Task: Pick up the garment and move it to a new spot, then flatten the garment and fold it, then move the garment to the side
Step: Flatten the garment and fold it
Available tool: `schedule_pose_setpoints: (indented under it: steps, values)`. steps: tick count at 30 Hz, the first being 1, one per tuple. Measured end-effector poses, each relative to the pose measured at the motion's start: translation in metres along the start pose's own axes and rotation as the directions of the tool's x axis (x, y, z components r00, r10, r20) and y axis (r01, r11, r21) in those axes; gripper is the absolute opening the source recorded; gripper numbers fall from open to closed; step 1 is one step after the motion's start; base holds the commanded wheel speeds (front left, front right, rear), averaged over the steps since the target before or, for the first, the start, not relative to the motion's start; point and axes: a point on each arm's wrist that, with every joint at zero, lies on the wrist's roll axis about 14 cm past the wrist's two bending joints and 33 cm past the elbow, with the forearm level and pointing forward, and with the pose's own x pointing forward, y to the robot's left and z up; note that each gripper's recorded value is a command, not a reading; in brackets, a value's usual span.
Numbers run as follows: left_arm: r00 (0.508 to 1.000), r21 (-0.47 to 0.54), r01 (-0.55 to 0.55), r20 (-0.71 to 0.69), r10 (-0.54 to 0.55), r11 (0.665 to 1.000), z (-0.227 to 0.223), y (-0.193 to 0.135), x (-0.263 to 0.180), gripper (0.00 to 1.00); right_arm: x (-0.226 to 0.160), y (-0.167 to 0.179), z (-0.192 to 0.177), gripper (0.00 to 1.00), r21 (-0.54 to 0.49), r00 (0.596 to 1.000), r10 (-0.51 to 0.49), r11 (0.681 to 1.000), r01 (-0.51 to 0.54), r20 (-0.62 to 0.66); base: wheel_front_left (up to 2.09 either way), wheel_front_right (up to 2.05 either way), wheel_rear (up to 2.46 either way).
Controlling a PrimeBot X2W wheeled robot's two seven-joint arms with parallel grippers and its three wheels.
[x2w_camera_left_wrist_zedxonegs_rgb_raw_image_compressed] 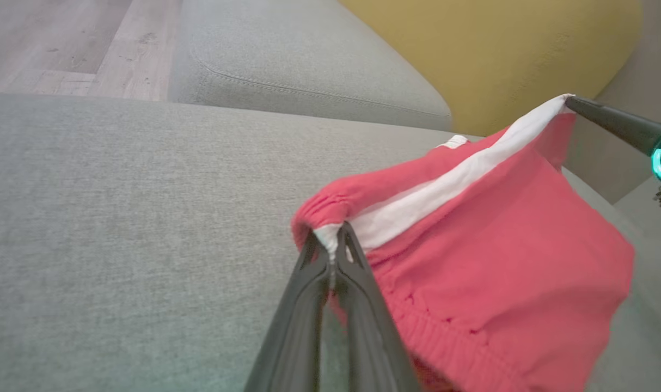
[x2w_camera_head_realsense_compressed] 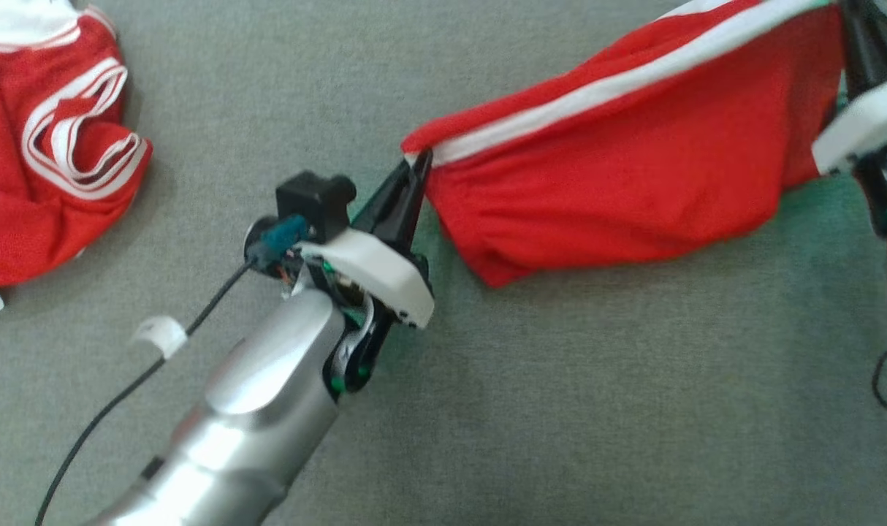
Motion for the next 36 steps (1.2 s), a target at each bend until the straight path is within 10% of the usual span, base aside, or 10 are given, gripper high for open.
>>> schedule_pose_setpoints:
  steps: [3,5,16,28,29,31,36]
  values:
    - [1.0,-0.004,-0.013,-0.017,0.013,1.0,-0.004,0.008,0.007,0.28,0.019,0.009,-0.013,0.02,-0.022,0.998,0.026,0.999,-0.027,-0.051,0.0,0.0,0.0]
    - [0.999,-0.006,-0.02,-0.035,0.02,1.0,-0.01,0.012,0.009,1.0,0.028,0.014,-0.022,1.0,-0.025,0.997,0.036,0.999,-0.038,-0.072,0.0,0.0,0.0]
    - [0.969,0.097,-0.176,0.19,0.156,0.98,0.023,0.035,-0.009,1.0,0.028,0.021,-0.024,1.0,0.05,0.996,0.069,0.997,-0.066,-0.061,0.0,0.0,0.0]
    - [0.858,0.114,-0.409,0.386,0.339,0.905,0.039,0.044,-0.092,1.0,0.016,-0.008,-0.098,1.0,0.099,0.923,0.028,0.995,0.011,-0.383,0.0,0.0,0.0]
    - [0.852,0.116,-0.418,0.393,0.345,0.901,0.04,0.044,-0.096,1.0,0.018,-0.006,-0.099,0.79,0.11,0.917,0.037,0.994,0.008,-0.398,0.0,0.0,0.0]
    - [0.839,0.117,-0.435,0.414,0.355,0.893,0.044,0.044,-0.103,1.0,0.02,-0.005,-0.098,0.0,0.121,0.911,0.049,0.993,0.001,-0.41,0.0,0.0,0.0]
    - [0.822,0.106,-0.453,0.436,0.368,0.885,0.049,0.046,-0.108,1.0,0.017,-0.005,-0.094,0.0,0.133,0.917,0.056,0.991,-0.003,-0.395,0.0,0.0,0.0]
